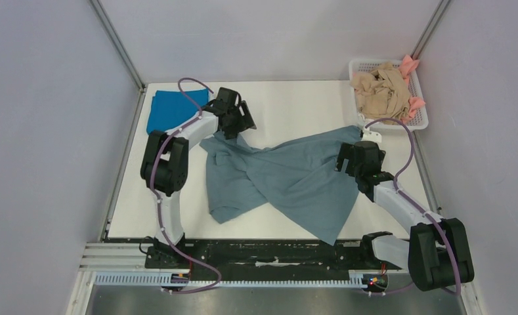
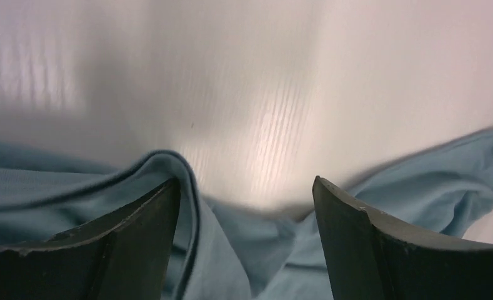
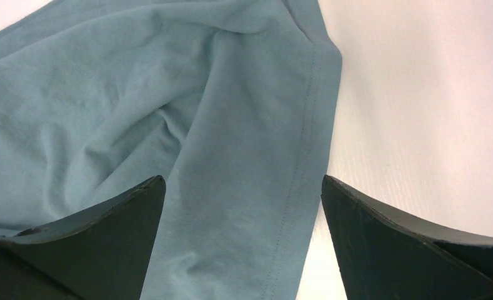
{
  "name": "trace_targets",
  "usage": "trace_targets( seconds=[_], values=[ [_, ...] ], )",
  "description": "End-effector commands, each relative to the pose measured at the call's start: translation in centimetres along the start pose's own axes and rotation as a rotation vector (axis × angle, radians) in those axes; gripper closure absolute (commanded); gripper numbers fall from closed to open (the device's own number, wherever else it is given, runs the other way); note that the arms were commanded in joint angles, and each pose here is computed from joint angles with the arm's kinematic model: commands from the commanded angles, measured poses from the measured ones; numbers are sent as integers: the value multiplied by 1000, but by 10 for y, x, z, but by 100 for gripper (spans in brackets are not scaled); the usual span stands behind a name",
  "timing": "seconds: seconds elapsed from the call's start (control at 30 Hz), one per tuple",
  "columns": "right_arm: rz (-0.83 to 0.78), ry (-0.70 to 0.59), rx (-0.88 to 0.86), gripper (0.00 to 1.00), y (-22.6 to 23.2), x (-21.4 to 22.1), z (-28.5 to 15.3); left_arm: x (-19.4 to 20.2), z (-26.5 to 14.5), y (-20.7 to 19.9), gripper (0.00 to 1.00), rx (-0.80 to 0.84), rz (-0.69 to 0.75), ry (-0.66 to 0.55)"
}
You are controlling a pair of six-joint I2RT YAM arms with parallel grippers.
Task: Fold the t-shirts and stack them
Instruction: Flatten out the tshirt
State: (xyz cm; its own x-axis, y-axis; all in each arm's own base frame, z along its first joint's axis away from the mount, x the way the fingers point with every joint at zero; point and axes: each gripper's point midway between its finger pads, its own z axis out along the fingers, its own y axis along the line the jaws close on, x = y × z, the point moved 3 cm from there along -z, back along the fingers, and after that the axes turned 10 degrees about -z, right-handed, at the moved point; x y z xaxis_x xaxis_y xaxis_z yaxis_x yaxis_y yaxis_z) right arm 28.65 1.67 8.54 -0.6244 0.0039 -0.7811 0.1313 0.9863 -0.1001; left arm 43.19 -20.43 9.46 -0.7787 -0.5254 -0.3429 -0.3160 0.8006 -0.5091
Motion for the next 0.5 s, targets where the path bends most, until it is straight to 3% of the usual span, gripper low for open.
trace_targets(
  seconds=[0.0, 0.13, 0.23, 0.37, 0.47],
  values=[
    [-5, -22, 27, 2, -4, -6, 2, -36, 27, -30, 17, 50, 60, -86],
    [-11, -14, 20, 2, -3, -4, 2, -46, 49, -41, 17, 25, 98, -38],
    [-18, -13, 35, 2, -6, -3, 1, -58, 36, -41, 17, -8, 141, -94],
    [-18, -20, 55, 2, -9, -5, 0, -81, 11, -15, 14, -156, 156, -200],
    [-20, -20, 53, 2, -8, -5, 2, -88, 13, 9, 12, -210, 140, -196]
  ],
)
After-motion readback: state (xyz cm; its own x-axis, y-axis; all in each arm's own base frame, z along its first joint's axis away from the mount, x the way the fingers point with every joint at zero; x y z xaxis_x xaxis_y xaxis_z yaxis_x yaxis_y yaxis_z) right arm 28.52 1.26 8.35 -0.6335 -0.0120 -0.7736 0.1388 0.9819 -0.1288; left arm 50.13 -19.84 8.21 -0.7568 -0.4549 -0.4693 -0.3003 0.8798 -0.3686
